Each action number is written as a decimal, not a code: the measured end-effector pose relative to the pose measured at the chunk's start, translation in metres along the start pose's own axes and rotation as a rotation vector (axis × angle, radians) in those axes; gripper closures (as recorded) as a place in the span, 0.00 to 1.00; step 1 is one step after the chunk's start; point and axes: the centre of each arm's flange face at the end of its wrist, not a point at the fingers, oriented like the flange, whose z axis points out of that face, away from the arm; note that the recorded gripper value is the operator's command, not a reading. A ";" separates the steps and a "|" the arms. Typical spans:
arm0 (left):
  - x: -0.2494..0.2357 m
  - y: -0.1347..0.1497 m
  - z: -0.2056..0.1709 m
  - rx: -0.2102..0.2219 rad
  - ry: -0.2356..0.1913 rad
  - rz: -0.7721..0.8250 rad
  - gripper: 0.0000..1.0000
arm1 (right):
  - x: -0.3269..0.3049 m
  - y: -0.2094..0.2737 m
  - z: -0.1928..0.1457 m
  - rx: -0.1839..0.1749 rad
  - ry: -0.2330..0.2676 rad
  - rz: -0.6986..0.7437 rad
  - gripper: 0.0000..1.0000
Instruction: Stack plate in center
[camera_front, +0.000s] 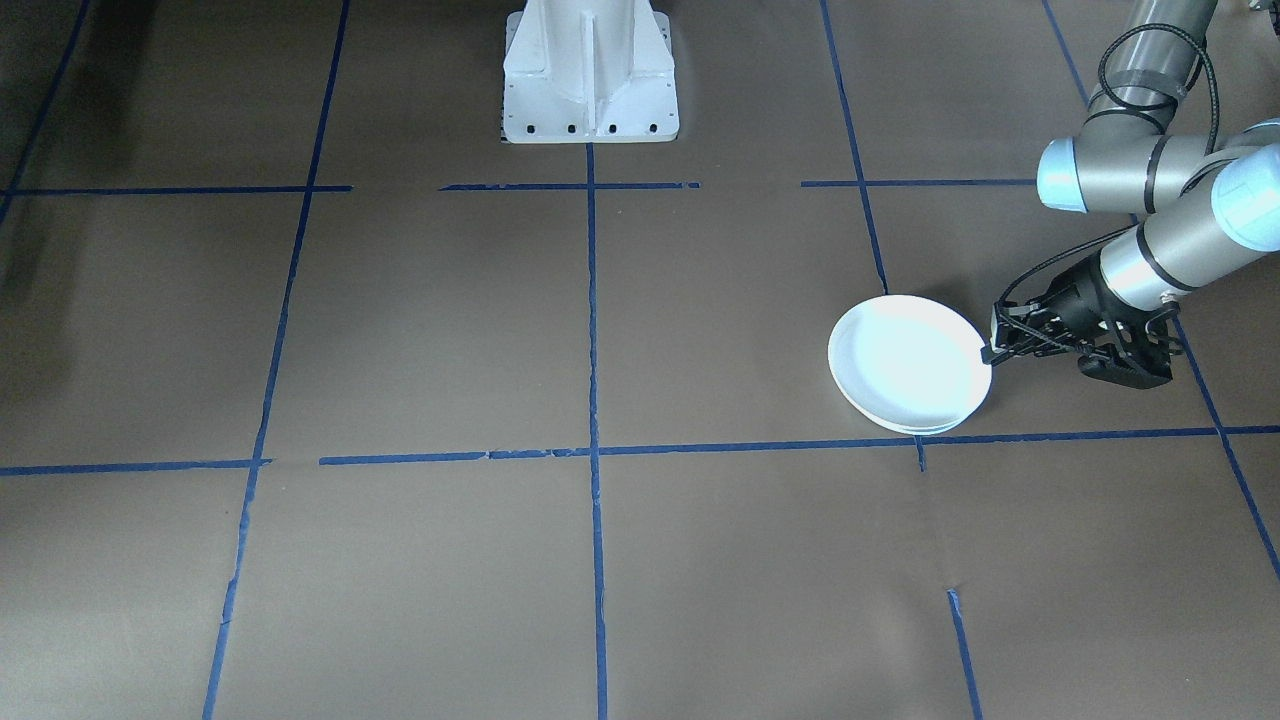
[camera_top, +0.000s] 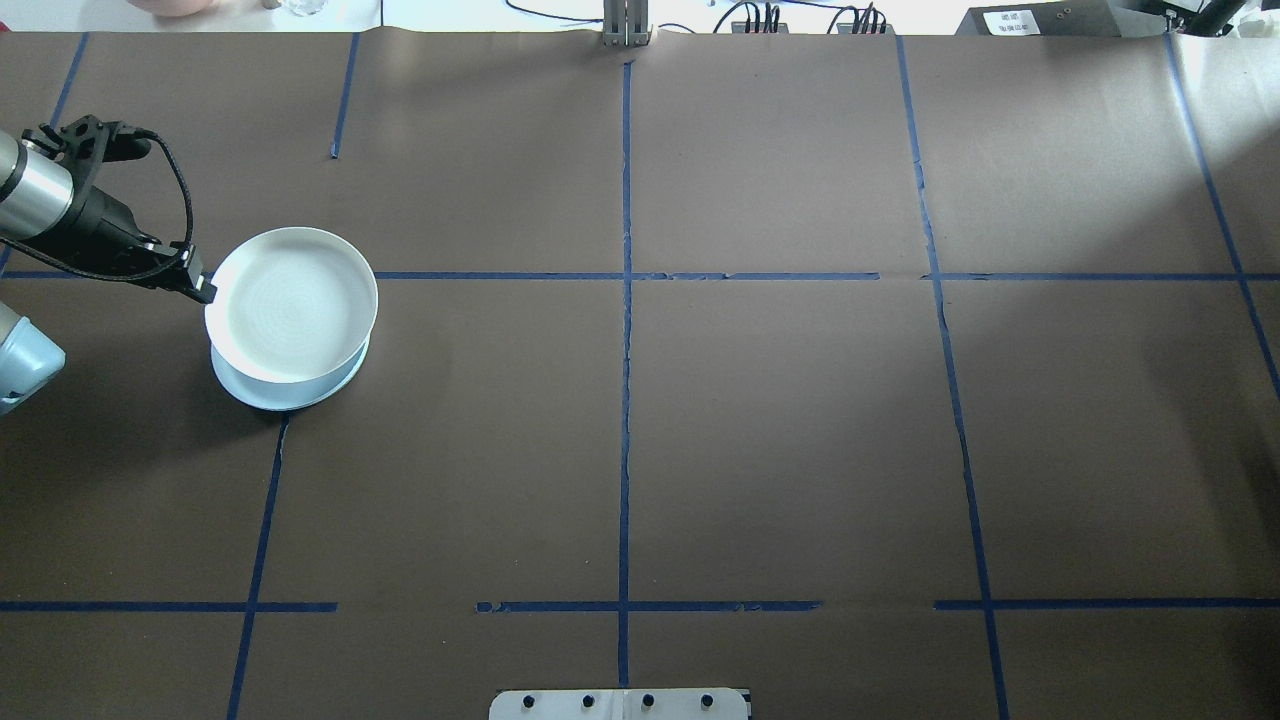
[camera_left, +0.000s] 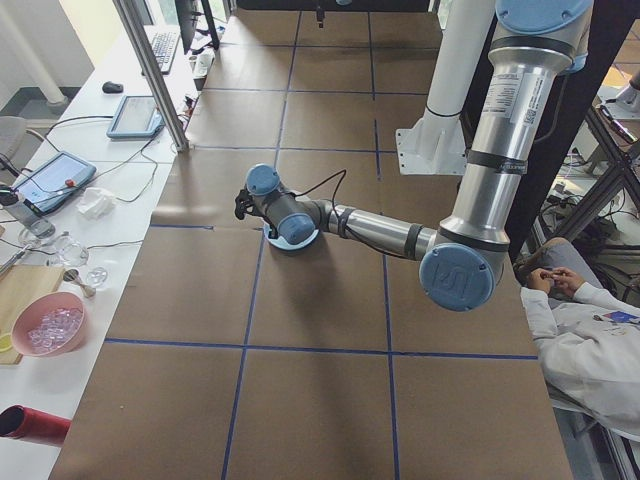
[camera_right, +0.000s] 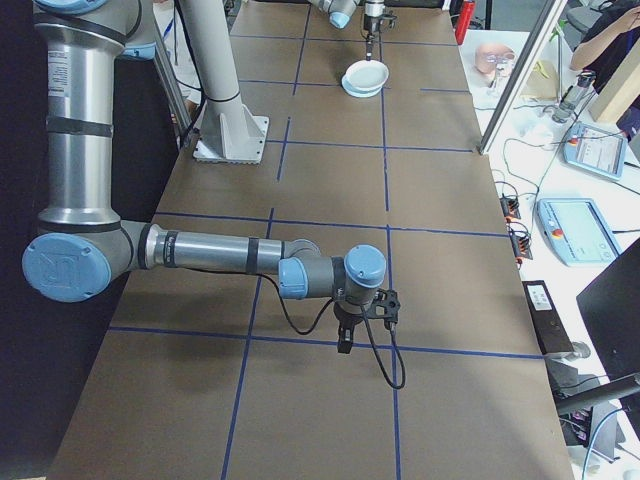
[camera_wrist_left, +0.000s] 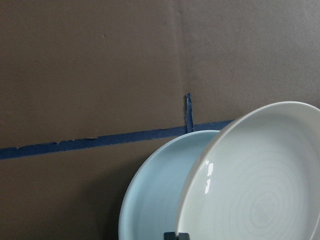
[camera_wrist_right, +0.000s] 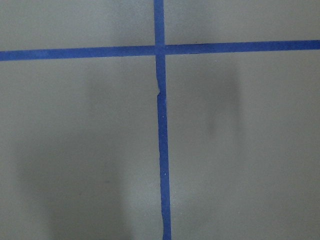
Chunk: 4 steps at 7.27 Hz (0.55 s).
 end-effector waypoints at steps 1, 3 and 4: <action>-0.004 0.004 0.001 -0.011 0.004 0.002 1.00 | 0.000 0.000 0.000 0.000 0.000 0.000 0.00; -0.011 0.007 0.004 -0.031 0.010 0.004 1.00 | 0.000 0.000 0.000 0.000 0.000 0.000 0.00; -0.015 0.009 0.006 -0.038 0.007 0.010 1.00 | 0.000 0.000 0.000 0.000 0.000 0.000 0.00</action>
